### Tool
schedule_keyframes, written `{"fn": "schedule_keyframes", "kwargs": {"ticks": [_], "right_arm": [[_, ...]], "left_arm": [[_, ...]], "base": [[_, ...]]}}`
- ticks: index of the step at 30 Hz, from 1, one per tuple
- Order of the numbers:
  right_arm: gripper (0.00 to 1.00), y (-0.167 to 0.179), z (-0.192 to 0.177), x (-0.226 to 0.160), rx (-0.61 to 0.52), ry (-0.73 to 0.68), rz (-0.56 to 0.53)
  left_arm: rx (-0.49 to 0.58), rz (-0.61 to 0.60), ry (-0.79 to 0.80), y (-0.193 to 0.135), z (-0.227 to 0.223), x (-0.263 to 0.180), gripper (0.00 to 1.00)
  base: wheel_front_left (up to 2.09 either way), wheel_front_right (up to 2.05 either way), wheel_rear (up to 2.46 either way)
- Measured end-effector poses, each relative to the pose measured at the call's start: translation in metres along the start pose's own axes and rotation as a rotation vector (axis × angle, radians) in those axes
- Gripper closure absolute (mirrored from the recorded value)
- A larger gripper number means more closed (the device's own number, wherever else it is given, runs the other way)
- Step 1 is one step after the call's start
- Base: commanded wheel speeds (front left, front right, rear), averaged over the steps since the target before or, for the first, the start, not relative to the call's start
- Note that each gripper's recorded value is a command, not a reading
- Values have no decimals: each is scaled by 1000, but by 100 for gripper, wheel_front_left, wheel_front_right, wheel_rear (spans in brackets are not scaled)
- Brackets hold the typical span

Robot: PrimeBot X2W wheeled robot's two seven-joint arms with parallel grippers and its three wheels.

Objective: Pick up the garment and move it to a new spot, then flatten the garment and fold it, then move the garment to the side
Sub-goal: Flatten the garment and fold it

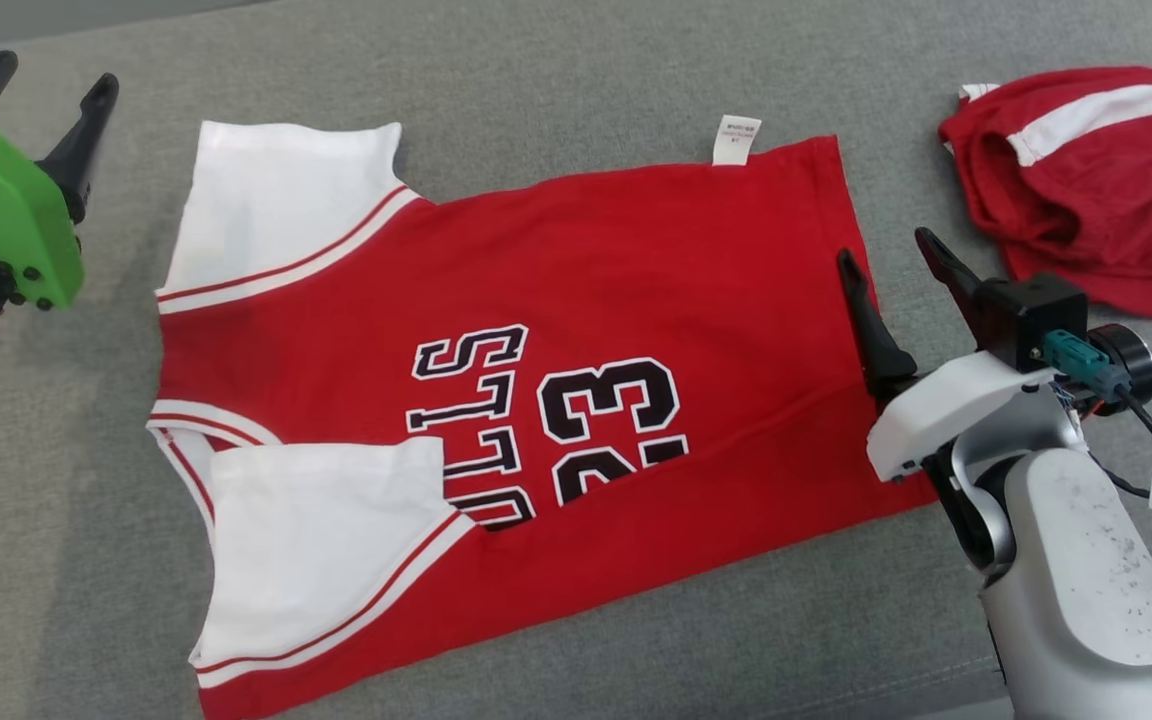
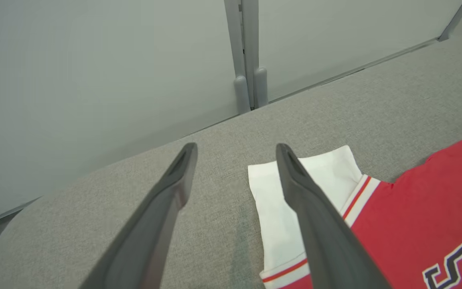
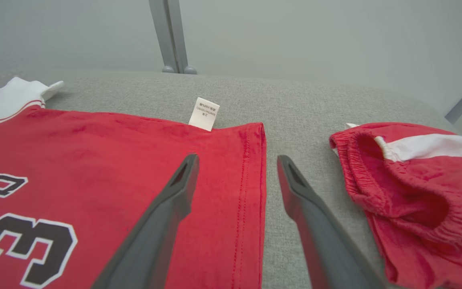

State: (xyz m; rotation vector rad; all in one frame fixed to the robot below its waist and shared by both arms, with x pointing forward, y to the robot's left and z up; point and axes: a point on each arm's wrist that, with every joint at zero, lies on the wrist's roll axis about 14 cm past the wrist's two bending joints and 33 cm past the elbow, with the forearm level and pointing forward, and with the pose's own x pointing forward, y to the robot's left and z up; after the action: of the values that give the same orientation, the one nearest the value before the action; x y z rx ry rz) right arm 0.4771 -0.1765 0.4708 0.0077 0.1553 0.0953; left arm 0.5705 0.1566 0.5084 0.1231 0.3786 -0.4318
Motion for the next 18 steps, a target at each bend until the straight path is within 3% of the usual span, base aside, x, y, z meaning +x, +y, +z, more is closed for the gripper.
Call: {"fn": "schedule_keyframes", "kwargs": {"ticks": [9, 18], "right_arm": [[0, -17, -29, 12, -10, 49, -31], [0, -32, -54, 9, -3, 98, -65]], "left_arm": [[-73, -63, 227, -6, -64, 57, 0], [-103, -92, 337, -13, -106, 91, 0]], "base": [[0, 0, 0], [0, 0, 0]]}}
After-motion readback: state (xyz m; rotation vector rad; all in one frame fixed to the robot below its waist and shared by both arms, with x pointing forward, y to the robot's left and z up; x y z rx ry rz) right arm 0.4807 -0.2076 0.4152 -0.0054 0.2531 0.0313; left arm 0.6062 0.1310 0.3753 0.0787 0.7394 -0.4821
